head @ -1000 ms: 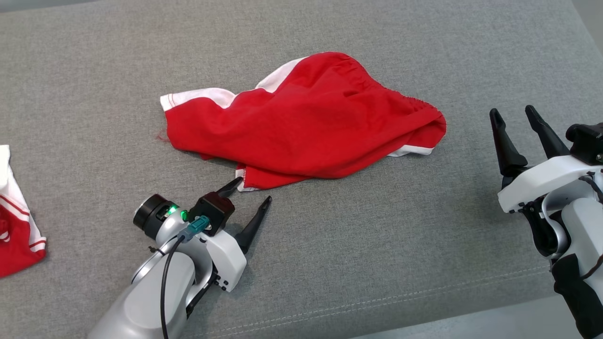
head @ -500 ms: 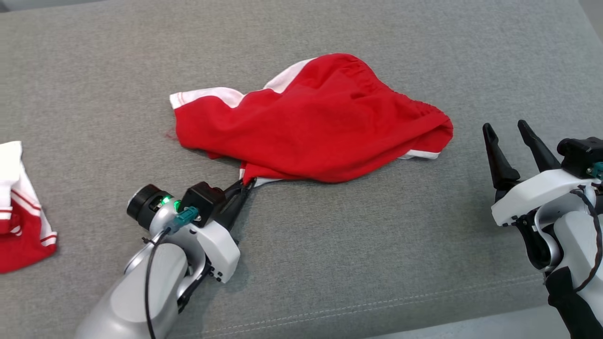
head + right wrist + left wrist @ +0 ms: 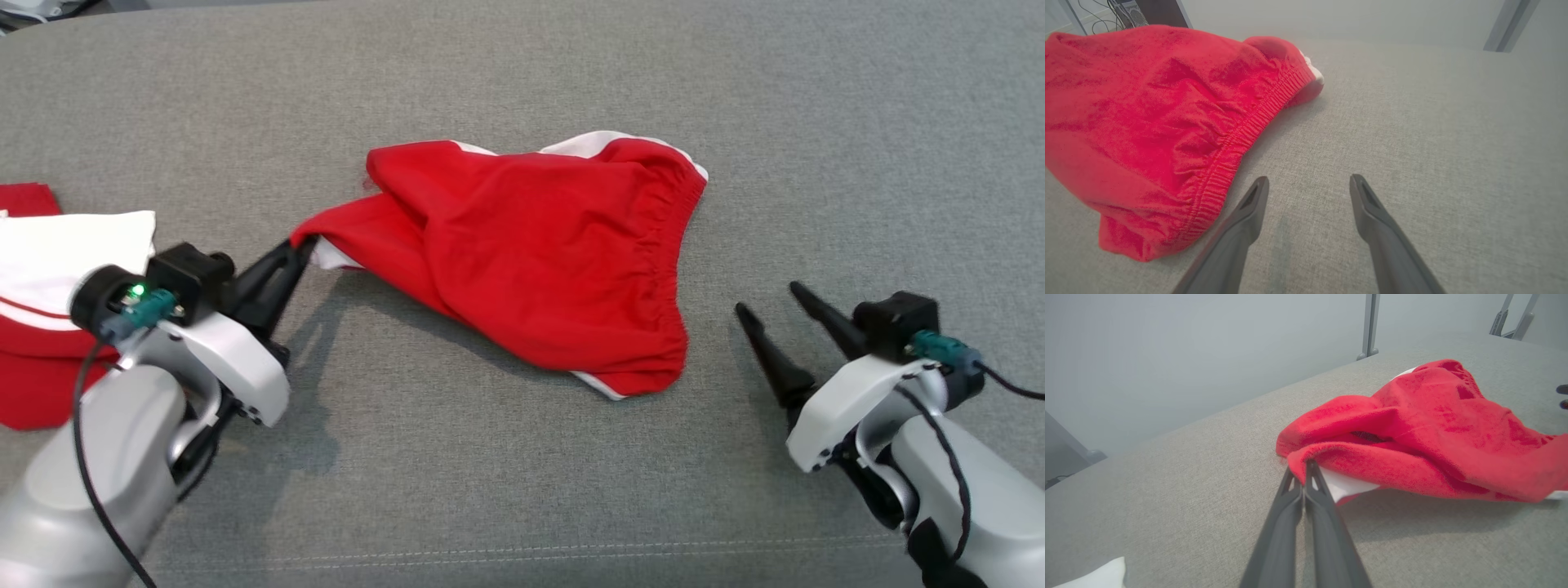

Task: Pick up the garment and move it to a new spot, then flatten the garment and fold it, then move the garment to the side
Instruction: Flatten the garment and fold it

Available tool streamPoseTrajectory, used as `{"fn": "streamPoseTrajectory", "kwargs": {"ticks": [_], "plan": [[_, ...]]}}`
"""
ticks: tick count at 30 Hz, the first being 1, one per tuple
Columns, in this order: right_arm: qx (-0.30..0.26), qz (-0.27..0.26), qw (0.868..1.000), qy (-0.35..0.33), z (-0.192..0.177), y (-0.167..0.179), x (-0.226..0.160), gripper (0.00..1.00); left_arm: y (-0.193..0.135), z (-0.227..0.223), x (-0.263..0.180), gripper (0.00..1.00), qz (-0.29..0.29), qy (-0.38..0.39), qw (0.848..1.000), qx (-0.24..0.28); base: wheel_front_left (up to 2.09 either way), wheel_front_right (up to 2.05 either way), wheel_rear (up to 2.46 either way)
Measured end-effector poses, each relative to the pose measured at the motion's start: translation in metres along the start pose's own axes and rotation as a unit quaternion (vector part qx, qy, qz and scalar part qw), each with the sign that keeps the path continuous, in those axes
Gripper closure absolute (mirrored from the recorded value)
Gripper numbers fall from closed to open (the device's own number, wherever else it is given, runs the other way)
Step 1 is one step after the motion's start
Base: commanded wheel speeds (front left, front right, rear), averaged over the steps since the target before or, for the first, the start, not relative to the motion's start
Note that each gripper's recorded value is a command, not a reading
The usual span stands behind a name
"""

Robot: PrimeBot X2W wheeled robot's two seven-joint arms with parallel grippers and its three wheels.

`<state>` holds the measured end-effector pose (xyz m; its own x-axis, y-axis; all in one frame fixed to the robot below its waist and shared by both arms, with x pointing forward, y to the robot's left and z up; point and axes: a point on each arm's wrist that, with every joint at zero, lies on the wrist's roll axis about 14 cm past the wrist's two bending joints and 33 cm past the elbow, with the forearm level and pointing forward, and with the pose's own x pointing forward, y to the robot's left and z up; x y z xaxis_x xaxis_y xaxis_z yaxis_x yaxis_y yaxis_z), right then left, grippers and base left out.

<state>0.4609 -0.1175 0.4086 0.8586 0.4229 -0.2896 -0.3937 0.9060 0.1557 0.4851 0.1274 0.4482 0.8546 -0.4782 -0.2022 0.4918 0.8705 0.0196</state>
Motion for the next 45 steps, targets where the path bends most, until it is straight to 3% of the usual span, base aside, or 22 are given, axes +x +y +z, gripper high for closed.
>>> {"fn": "streamPoseTrajectory", "kwargs": {"ticks": [5,10,14,29,39,45], "plan": [[-0.026,0.085,0.995,0.036,-0.018,0.046,-0.003,0.0,0.027,0.013,-0.003,1.0,0.021,-0.001,1.0,0.013,0.0,0.0,0.0],[-0.04,0.173,0.982,0.063,-0.034,0.09,-0.017,0.0,0.032,0.012,0.001,1.0,0.026,0.004,1.0,0.005,0.0,0.0,0.0],[-0.042,0.213,0.974,0.072,-0.036,0.106,-0.025,0.0,0.03,0.012,0.004,1.0,0.026,0.004,1.0,0.0,0.0,0.0,0.0],[-0.065,0.232,0.966,0.096,-0.046,0.107,-0.003,0.0,0.039,0.022,-0.005,1.0,0.05,-0.02,0.999,-0.007,0.0,0.0,0.0],[-0.075,0.263,0.958,0.083,-0.039,0.126,0.015,0.0,0.048,0.016,-0.013,1.0,0.065,-0.015,0.998,-0.005,0.0,0.0,0.0],[-0.118,0.302,0.943,0.069,-0.04,0.145,0.01,0.0,0.045,0.014,-0.012,1.0,0.064,-0.014,0.998,-0.011,0.0,0.0,0.0]]}}
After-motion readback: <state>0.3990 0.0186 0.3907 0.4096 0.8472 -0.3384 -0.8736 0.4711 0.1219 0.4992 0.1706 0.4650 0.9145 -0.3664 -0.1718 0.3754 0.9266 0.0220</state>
